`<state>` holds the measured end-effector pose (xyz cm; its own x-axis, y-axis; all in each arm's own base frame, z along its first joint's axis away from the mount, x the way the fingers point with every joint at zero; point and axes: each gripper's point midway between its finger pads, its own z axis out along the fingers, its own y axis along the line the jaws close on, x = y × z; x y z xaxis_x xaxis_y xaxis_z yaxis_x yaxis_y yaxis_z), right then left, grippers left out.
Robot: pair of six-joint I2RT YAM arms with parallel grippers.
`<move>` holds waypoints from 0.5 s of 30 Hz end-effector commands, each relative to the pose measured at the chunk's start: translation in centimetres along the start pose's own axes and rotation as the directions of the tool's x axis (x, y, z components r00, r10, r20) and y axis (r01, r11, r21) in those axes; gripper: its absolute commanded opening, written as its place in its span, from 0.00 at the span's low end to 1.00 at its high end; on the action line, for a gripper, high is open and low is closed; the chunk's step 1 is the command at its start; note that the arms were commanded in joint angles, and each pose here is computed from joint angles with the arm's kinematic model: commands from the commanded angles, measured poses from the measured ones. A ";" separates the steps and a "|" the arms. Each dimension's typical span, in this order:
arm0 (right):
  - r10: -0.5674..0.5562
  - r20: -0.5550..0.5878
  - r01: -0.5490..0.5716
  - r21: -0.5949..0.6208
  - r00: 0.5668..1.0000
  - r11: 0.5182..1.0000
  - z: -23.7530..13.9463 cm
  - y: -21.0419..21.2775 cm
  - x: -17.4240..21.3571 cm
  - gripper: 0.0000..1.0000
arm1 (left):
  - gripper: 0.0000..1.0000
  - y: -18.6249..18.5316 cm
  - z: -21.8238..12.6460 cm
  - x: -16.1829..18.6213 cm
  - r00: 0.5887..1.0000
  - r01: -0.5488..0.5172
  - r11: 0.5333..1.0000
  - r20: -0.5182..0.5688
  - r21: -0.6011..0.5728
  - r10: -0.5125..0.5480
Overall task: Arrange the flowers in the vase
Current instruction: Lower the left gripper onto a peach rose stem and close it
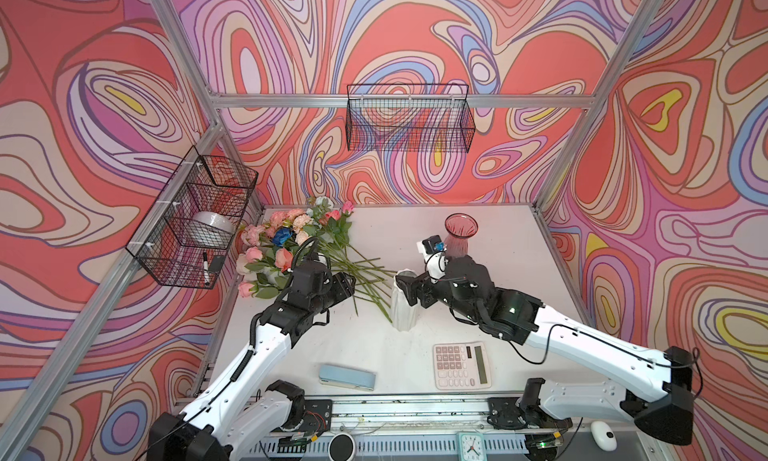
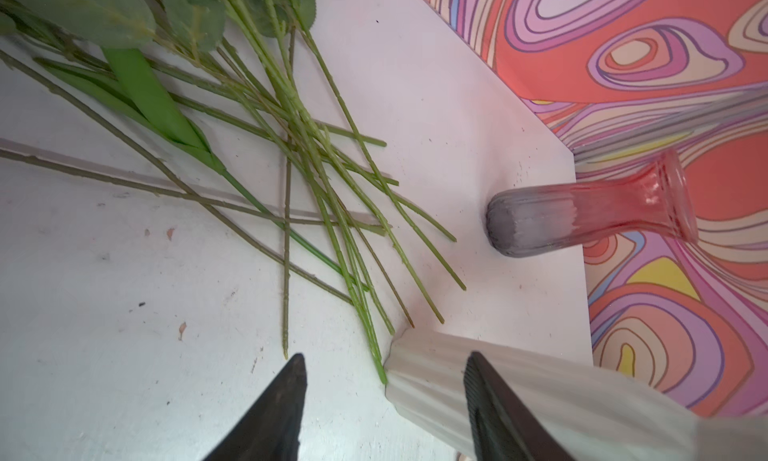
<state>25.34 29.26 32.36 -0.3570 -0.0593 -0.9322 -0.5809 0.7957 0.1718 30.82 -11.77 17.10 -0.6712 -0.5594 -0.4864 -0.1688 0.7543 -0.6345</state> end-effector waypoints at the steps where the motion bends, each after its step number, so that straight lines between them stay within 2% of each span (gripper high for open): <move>1: 0.041 0.102 -0.040 -0.016 0.994 0.999 -2.2 0.0 -2.7 0.88 | 0.55 0.2 1.6 -3.4 0.994 0.075 0.997 0.083 0.002 -0.075; 7: 0.085 0.124 -0.084 -0.007 0.989 0.996 -3.4 -0.9 -2.0 0.74 | 0.47 2.7 5.9 -6.7 0.988 0.124 0.987 0.100 -0.104 -0.114; 12: 0.092 0.115 -0.094 0.012 0.989 0.996 -3.7 -1.6 -1.0 0.71 | 0.47 2.6 8.8 -9.1 0.990 0.108 0.988 0.104 -0.115 -0.096; 15: 0.092 0.108 -0.095 0.025 0.990 0.995 -3.8 -2.0 -0.4 0.71 | 0.46 3.6 10.4 -9.4 0.993 0.100 0.976 0.079 -0.193 -0.086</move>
<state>24.02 26.12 33.75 -0.3272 0.0645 -0.9427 -0.5449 0.8022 0.2440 42.65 -7.90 13.00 -0.6049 -0.6580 -0.4484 -0.3605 0.7285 -0.5826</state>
